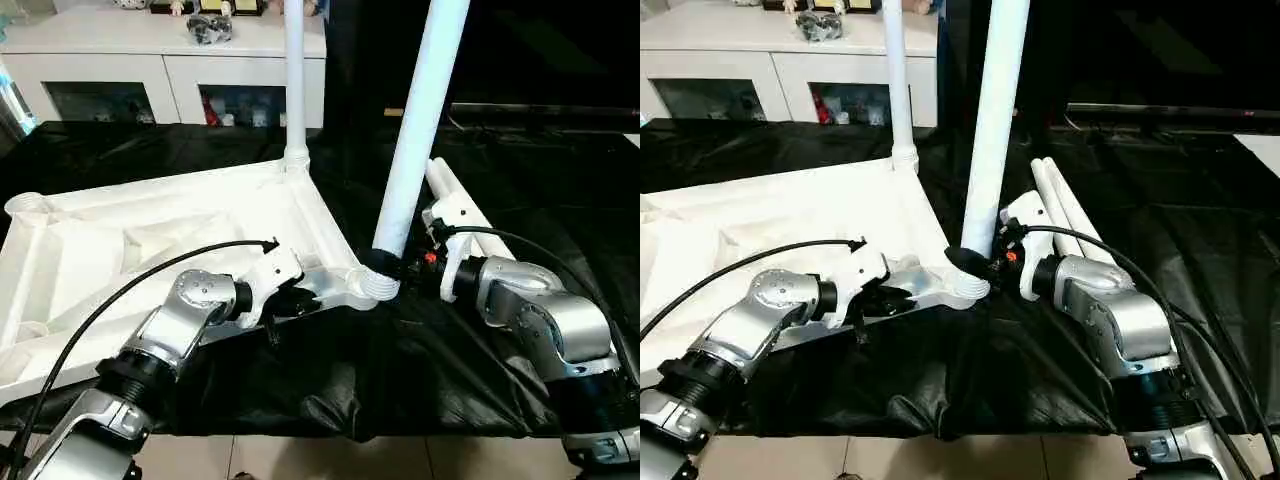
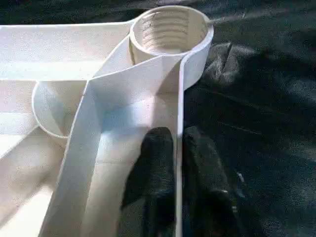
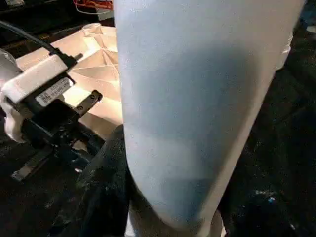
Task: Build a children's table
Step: Insert table leg to table base
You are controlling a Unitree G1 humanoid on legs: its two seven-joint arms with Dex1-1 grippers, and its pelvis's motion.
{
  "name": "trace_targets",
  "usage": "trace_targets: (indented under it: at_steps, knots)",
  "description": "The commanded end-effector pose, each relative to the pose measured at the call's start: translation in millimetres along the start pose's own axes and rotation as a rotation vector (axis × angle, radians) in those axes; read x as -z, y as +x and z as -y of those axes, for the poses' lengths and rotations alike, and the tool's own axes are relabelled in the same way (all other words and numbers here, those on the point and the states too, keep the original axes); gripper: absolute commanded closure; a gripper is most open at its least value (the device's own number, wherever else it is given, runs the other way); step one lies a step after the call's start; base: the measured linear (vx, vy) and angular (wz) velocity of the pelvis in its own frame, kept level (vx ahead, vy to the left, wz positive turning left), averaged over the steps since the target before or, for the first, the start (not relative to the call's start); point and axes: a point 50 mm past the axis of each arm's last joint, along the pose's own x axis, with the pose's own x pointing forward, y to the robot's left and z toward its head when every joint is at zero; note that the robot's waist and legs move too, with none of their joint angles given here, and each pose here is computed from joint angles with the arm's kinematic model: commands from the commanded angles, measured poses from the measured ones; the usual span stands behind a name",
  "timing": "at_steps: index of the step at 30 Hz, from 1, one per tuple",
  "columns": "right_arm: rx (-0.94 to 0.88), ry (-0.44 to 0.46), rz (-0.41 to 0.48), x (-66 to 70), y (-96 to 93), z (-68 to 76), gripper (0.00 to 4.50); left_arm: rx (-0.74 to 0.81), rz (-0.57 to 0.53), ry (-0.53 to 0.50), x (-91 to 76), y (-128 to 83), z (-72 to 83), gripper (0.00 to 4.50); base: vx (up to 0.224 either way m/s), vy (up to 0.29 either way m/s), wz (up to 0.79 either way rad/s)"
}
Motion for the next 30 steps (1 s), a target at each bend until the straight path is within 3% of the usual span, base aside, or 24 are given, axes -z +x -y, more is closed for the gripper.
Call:
trace_targets:
  at_steps: [1, 11, 30]
  knots:
    - [0.012, -0.032, 0.016, -6.5, 3.8, 3.1, 2.60, -0.021, -0.034, -0.038, 8.7, -3, -4.2, 4.40, 0.000, 0.000, 0.00]
    - [0.024, 0.019, -0.018, 3.7, 22.2, 10.5, 2.60, 0.008, -0.048, -0.017, 10.9, -2, 0.6, 4.50, 0.000, 0.000, 0.00]
    - [0.040, 0.059, -0.043, 19.1, 37.0, 19.8, 2.60, 0.056, -0.015, -0.002, 5.4, -7, 2.4, 4.50, 0.000, 0.000, 0.00]
